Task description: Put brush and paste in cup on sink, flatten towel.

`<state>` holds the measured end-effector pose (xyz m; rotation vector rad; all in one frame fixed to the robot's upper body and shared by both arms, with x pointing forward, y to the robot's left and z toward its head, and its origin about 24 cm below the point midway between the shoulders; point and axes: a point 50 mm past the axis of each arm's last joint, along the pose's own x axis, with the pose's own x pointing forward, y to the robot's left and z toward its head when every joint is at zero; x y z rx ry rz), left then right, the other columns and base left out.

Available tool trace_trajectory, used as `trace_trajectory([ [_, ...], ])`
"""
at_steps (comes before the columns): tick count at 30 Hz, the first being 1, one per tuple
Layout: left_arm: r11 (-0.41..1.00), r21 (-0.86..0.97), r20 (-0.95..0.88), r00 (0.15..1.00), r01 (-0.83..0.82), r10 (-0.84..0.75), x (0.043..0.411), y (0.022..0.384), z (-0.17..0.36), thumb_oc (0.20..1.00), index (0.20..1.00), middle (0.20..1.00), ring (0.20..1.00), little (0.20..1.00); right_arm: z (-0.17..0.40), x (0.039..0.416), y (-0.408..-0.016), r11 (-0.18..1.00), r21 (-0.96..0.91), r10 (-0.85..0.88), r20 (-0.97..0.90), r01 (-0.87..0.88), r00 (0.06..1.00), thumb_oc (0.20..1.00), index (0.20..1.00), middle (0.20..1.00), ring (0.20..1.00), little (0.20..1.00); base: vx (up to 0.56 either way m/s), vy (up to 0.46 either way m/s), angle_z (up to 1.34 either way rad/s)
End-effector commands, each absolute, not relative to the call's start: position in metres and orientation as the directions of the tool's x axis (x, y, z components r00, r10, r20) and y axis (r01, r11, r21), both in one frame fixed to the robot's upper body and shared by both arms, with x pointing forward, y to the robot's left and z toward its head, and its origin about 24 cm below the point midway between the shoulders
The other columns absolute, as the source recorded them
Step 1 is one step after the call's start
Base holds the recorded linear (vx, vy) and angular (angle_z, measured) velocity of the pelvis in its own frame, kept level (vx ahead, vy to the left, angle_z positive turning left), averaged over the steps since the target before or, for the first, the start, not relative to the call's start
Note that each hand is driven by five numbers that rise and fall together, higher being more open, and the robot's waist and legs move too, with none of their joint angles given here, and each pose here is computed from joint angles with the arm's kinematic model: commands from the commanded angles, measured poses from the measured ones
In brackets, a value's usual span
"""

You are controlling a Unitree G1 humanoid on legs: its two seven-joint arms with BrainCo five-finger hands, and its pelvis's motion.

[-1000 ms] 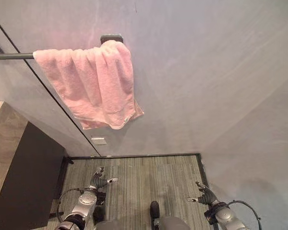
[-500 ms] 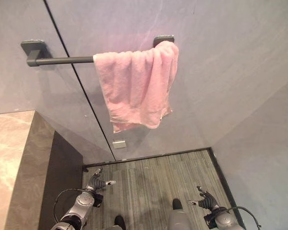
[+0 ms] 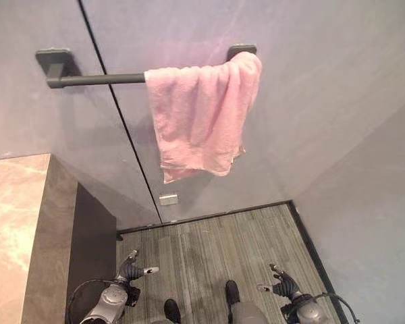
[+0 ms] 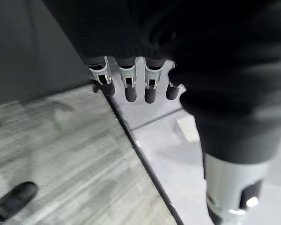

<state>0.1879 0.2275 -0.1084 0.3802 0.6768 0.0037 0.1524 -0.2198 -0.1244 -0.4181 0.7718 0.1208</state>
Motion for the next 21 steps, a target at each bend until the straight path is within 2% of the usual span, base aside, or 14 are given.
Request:
trace_trajectory([
  [1,0.923,0.368,-0.526,0.844,0.111,0.108,0.206,0.230,-0.093,1.000,1.000,1.000,1.000,1.000,-0.118,0.159,-0.227,0.897,-0.361,-0.055,-0.663,-0.255,0.746,1.000,1.000,1.000,1.000,1.000,0.14,-0.044,0.02],
  [7,0.915,0.379,-0.488,0.869,0.134,0.075,0.215,0.227,-0.083,1.000,1.000,1.000,1.000,1.000,-0.104,0.171,-0.252,0.884,-0.430,-0.134,-0.611,-0.185,0.780,1.000,1.000,1.000,1.000,1.000,0.14,-0.060,0.13],
  [10,0.906,0.406,-0.397,0.916,0.122,0.054,0.241,0.229,-0.058,1.000,1.000,1.000,1.000,1.000,-0.065,0.210,-0.274,0.867,-0.485,-0.153,-0.473,-0.112,0.868,1.000,1.000,1.000,1.000,1.000,0.12,-0.057,0.16],
  [12,0.903,0.419,-0.279,0.960,0.092,0.031,0.273,0.227,-0.026,1.000,1.000,1.000,1.000,1.000,-0.019,0.252,-0.281,0.876,-0.481,-0.127,-0.312,-0.041,0.942,1.000,1.000,1.000,1.000,1.000,0.02,-0.039,0.12],
  [14,0.909,0.413,-0.198,0.980,0.066,0.019,0.293,0.223,-0.004,1.000,1.000,1.000,1.000,1.000,0.006,0.274,-0.281,0.891,-0.454,-0.120,-0.230,0.003,0.966,1.000,1.000,1.000,1.000,1.000,-0.04,-0.026,0.02],
  [18,0.948,0.316,-0.032,0.999,0.035,-0.026,0.328,0.206,0.045,1.000,1.000,1.000,1.000,1.000,0.059,0.312,-0.272,0.898,-0.440,-0.054,-0.067,0.019,0.996,1.000,1.000,1.000,1.000,1.000,-0.16,-0.025,0.10],
  [19,0.950,0.308,0.102,0.991,0.056,-0.092,0.344,0.195,0.086,1.000,1.000,1.000,1.000,1.000,0.094,0.328,-0.268,0.903,-0.430,0.002,0.023,0.008,1.000,1.000,1.000,1.000,1.000,1.000,-0.18,-0.028,0.22],
  [21,0.934,0.353,0.184,0.974,0.060,-0.132,0.354,0.196,0.119,1.000,1.000,1.000,1.000,1.000,0.119,0.337,-0.267,0.883,-0.469,0.055,0.061,-0.020,0.997,1.000,1.000,1.000,1.000,1.000,-0.10,-0.017,0.09],
])
